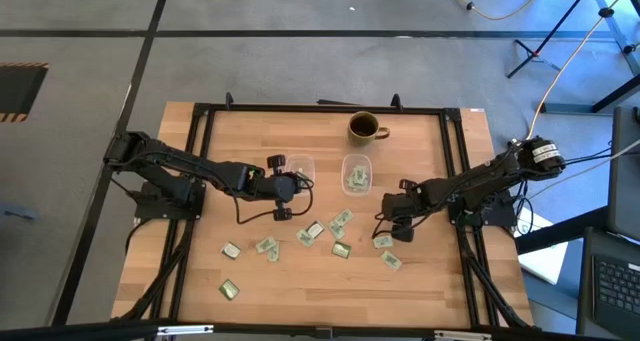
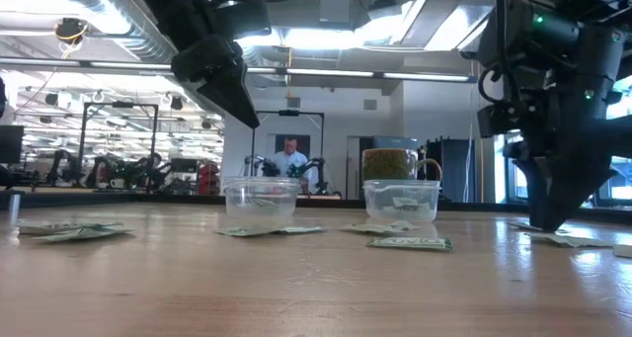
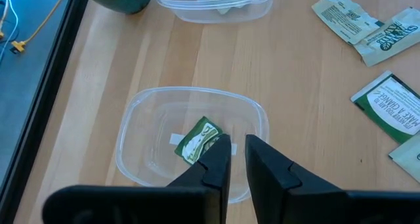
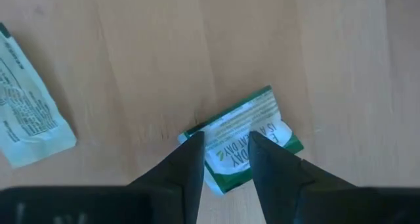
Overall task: Pick and place items into bin
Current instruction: Put the truvia packet into the left transparent bin
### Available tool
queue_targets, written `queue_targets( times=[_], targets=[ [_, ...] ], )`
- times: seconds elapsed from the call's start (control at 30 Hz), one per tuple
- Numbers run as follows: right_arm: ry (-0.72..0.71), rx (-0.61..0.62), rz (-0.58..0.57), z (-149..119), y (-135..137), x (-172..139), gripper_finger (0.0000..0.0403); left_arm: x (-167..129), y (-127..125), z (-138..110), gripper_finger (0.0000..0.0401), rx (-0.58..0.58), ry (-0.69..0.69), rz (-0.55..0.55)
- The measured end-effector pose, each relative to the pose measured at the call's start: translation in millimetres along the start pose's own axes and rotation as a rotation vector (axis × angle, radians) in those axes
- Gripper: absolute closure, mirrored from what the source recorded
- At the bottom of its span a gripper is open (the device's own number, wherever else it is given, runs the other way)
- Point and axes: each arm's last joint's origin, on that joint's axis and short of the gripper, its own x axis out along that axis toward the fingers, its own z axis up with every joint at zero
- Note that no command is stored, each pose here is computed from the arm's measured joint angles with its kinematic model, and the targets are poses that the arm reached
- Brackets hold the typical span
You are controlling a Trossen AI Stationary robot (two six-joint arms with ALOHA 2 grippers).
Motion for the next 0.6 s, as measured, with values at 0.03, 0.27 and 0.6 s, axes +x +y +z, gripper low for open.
queue_targets(
  times=[0.03,0.27,0.6],
  targets=[
    [0.002,0.003,-0.001,-0.6,-0.2,0.5,0.0283,0.0,0.0,0.0,0.036,0.0,0.0,0.0],
    [0.004,-0.013,-0.014,-1.4,-0.9,1.4,0.0329,0.0,0.0,0.1,0.036,0.0,-0.001,0.0],
    [-0.023,-0.026,0.019,2.0,-0.2,-6.8,0.0362,0.0,0.0,0.1,0.0361,-0.001,-0.001,0.0]
  ],
)
